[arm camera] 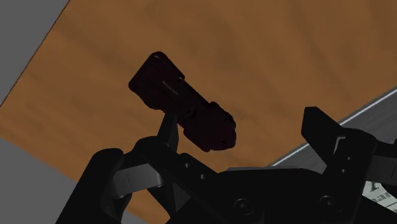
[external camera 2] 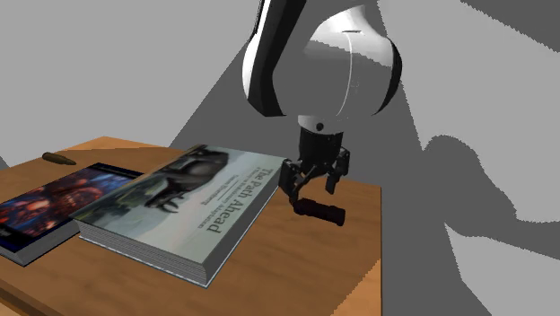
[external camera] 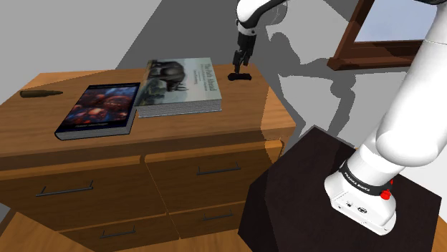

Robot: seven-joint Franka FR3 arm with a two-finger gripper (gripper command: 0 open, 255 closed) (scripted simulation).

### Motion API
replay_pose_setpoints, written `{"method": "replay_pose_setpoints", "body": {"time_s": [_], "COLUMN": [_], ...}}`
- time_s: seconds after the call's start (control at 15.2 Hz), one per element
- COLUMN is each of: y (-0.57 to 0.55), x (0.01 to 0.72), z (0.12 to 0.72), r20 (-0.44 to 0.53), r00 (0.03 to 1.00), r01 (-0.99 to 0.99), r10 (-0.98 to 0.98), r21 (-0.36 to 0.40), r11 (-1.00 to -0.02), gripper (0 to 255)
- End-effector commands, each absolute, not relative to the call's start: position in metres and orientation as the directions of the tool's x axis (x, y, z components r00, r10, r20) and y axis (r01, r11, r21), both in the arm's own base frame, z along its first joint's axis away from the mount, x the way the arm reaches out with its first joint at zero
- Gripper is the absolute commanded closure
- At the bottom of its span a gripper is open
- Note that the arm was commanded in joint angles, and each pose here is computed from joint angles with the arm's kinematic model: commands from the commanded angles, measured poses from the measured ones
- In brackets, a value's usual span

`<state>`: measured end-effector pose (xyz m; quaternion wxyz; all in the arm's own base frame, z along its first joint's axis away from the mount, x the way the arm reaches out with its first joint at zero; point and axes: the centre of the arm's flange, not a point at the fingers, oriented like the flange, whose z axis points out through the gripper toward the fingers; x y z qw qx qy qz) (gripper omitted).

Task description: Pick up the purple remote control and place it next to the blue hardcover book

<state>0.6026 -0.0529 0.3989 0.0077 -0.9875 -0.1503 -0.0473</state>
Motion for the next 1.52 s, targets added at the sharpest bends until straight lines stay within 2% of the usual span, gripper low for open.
{"method": "replay_pose_setpoints", "body": {"time_s": [0.0,0.2,0.66,1.19,1.25,1.45], "y": [-0.056,-0.057,-0.056,-0.056,-0.056,-0.056], "x": [0.622,0.653,0.657,0.657,0.657,0.658], "z": [0.383,0.365,0.328,0.325,0.325,0.325], "r20": [0.099,0.103,0.103,0.103,0.103,0.103], "r00": [0.945,0.938,0.938,0.938,0.938,0.938], "r01": [0.313,0.333,0.333,0.333,0.333,0.333], "r10": [0.311,0.332,0.332,0.332,0.332,0.332], "r21": [0.001,0.003,0.003,0.003,0.003,0.003], "r11": [-0.95,-0.943,-0.943,-0.943,-0.943,-0.943], "gripper": [0,0,0,0,255,255]}}
